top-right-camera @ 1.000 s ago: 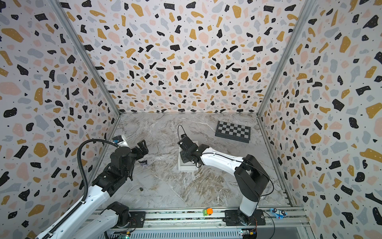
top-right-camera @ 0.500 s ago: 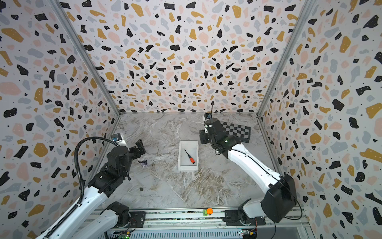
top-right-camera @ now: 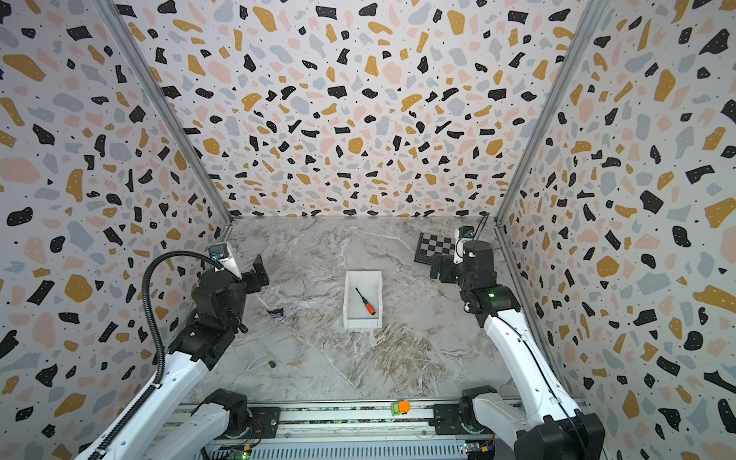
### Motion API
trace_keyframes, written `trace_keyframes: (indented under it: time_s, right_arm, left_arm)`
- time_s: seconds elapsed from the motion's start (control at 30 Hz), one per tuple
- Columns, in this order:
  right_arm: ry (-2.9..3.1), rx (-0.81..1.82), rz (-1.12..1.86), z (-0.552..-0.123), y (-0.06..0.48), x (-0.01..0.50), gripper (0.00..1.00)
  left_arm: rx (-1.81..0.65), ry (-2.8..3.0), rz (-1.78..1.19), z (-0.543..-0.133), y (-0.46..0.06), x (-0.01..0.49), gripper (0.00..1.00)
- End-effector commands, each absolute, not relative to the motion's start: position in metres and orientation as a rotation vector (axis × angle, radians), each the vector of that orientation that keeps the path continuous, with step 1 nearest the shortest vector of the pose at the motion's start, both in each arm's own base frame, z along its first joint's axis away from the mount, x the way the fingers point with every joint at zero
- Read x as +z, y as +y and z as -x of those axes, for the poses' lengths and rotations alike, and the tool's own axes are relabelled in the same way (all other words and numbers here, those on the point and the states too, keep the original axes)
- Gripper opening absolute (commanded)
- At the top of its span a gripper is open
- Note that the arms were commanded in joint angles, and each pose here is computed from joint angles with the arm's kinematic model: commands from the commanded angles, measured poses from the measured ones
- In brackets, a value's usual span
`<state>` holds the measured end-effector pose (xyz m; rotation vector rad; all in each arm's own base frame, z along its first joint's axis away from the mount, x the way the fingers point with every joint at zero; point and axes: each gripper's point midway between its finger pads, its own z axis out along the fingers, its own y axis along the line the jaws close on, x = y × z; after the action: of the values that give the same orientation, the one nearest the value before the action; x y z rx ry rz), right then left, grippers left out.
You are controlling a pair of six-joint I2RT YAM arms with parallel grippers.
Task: Put the screwdriver in the bin
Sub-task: Reset both arms
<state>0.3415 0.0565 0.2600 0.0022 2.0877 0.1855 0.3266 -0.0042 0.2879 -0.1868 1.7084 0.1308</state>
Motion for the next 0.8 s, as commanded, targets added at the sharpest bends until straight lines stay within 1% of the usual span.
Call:
trace_keyframes:
  time_s: [0.0,0.17,0.3,0.43,0.53,0.67,0.77]
  right_arm:
    - [2.018,0.159,-0.039,-0.339,0.042,0.272,0.99]
    - [2.03,0.171,-0.079,-0.338,0.034,0.257,0.99]
    - [2.013,0.164,-0.068,-0.338,0.033,0.254,0.99]
    - [1.987,0.147,-0.059,-0.339,0.031,0.249,0.99]
    - [1.957,0.183,0.05,-0.34,0.044,0.245,0.99]
    - [1.869,0.221,0.075,-0.339,0.05,0.25,0.99]
    - [1.771,0.195,0.123,-0.336,0.051,0.254,0.99]
  left_arm:
    - [0.136,1.589,0.069,-0.338,-0.01,0.299,1.0]
    - [0.133,1.66,0.079,-0.356,-0.001,0.248,1.0]
    - [0.13,1.669,0.104,-0.356,0.007,0.214,1.0]
    - [0.101,1.602,0.127,-0.345,0.017,0.201,1.0]
    - [0.116,1.62,0.139,-0.344,0.023,0.185,1.0]
    - [0.113,1.621,0.152,-0.342,0.024,0.171,1.0]
    - [0.121,1.618,0.165,-0.341,0.027,0.165,1.0]
